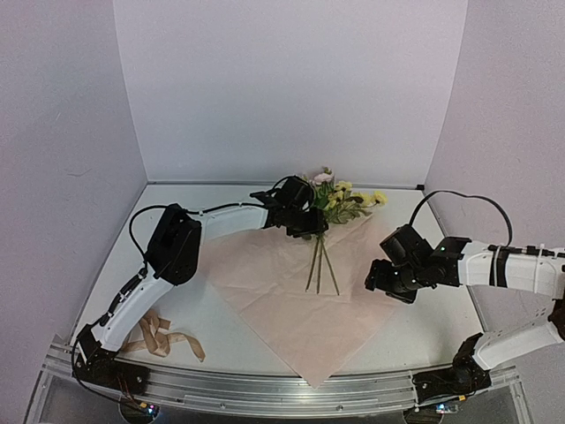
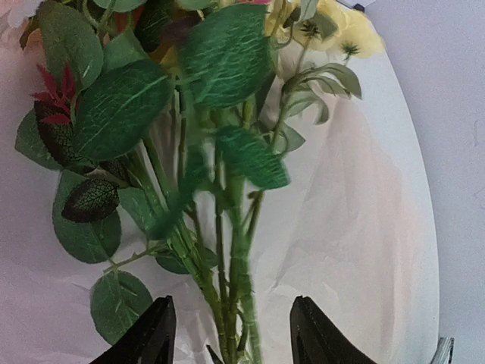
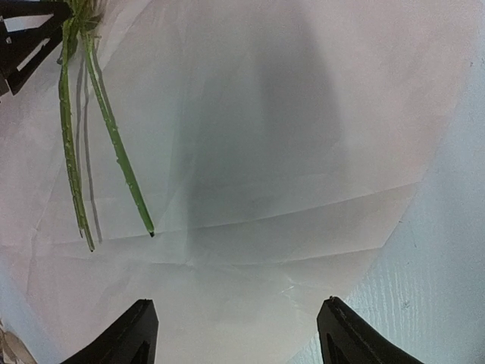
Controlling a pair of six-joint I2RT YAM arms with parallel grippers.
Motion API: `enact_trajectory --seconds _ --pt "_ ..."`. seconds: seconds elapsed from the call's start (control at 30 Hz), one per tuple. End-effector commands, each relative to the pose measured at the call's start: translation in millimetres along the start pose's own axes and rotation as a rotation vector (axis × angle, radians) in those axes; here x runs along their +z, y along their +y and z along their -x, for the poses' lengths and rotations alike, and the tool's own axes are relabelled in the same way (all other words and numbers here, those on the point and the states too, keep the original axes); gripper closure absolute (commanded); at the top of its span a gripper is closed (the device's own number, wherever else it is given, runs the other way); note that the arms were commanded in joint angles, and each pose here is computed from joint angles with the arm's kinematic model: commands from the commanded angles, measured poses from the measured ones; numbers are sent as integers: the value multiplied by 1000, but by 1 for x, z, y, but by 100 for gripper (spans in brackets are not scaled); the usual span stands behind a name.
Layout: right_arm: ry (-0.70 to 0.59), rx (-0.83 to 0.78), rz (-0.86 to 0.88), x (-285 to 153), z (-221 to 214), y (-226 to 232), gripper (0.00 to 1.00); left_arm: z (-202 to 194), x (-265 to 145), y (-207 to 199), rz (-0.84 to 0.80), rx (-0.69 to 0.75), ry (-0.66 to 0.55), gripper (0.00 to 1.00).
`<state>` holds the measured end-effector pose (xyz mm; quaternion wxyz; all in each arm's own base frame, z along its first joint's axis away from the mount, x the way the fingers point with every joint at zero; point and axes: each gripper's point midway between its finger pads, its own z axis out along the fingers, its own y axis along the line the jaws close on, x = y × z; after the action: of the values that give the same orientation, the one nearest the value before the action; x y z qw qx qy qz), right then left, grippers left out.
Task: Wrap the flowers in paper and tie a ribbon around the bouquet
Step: Place the fake flower on the flattened wrapping paper, then adjust the flattened wrapping paper at the center of the board.
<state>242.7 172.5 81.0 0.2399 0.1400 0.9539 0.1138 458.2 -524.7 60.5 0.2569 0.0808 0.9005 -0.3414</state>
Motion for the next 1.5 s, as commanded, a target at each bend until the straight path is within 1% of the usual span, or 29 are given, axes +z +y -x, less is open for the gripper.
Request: enact_trajectory --seconds 0.0,0.1,0.17,0.2,0.27,0.37,0.47,0.57,0.67,0.77,0.9,1.07,1.27,1.4,1.47 --pt "-22 -16 23 -5 14 16 24 51 -45 -44 -76 52 -139 40" --pt "-25 -29 18 -4 19 21 23 64 -66 -52 -77 54 -175 35" --pt "-25 -41 16 -2 22 27 23 72 -80 -50 -46 47 -197 32" --pt "-29 -49 24 -3 27 34 23 78 -94 -49 -29 37 -213 31" --pt "-28 -68 33 -1 34 46 22 80 -109 -29 18 8 -217 30" --pt "-25 -76 31 3 46 54 23 79 -147 14 98 -75 -220 29" --pt "-29 -56 22 6 56 50 23 68 -186 66 157 -171 -210 29" --pt "-31 -46 8 9 60 45 22 52 -224 115 223 -255 -215 29" --pt "-21 -39 -13 14 57 36 22 28 -258 160 287 -339 -211 30" --pt "-19 -27 -33 16 55 25 23 8 -276 198 323 -391 -197 31" --pt "-28 -5 -51 15 53 10 23 -15 -282 234 378 -382 -166 33" --pt "-39 18 -56 14 53 1 23 -35 -269 264 425 -385 -125 38" --pt "-41 24 -59 15 52 -3 23 -31 -253 278 413 -377 -123 41" --pt "-43 26 -60 16 51 -5 23 -30 -243 289 428 -396 -114 48" --pt "-44 28 -60 15 51 -5 23 -28 -240 289 423 -399 -115 53"
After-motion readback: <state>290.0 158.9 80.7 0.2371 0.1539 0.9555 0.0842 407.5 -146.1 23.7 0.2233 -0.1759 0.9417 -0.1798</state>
